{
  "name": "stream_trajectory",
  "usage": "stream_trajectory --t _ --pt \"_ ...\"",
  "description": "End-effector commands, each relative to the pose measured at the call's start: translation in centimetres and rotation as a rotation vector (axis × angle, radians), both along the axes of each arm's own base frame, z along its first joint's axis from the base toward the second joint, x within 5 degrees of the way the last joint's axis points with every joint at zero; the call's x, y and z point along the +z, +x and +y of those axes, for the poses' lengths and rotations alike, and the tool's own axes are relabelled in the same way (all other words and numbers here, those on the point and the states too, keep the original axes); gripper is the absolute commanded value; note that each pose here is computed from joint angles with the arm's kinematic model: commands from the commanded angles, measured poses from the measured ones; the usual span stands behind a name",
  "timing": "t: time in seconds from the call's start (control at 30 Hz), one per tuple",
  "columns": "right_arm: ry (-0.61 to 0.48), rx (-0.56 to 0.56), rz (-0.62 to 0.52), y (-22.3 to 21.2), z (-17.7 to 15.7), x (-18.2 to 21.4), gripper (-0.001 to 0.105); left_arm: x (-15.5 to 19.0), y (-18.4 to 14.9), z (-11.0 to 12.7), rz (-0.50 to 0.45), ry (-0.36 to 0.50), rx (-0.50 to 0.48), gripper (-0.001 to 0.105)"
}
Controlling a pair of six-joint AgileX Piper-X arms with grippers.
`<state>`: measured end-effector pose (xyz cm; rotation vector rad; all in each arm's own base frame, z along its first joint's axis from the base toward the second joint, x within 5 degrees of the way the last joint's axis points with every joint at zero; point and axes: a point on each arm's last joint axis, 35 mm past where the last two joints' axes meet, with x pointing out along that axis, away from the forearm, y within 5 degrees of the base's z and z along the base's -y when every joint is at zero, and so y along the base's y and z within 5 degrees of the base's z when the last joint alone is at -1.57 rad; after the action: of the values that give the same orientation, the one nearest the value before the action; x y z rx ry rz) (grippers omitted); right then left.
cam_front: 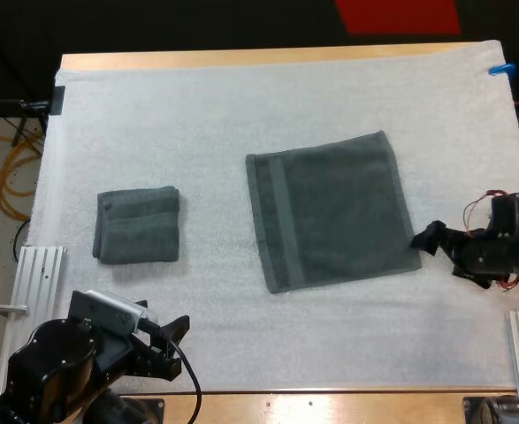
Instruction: Pick towel from pile fold and stack
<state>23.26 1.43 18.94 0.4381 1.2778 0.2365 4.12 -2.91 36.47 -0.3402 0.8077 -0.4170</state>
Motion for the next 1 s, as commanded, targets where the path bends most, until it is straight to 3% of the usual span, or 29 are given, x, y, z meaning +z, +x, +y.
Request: stream_trajectory --t 0.0,0.23,0.57,0.7,0.97 --pt "0.070 0.002 0.000 0.5 -0.3 -0.5 0.090 0.3 0.1 -0.1 -0.021 -0.023 0.009 0.064" --pt "0.165 0.018 0.031 2.0 -0.4 -3.1 0.090 0.8 0.5 -0.3 -0.066 -0.066 0.017 0.064" --pt "0.269 0.037 0.094 3.0 0.1 -6.2 0.090 -0.8 1.1 -0.7 -0.004 -0.072 0.034 0.064" --pt "0.323 0.078 0.116 3.1 1.1 -7.0 0.090 -1.7 1.6 -1.3 0.010 -0.105 -0.011 0.064" --pt "0.303 0.130 0.145 3.0 2.3 -8.1 0.090 -2.8 2.6 -2.1 -0.013 -0.160 -0.063 0.064"
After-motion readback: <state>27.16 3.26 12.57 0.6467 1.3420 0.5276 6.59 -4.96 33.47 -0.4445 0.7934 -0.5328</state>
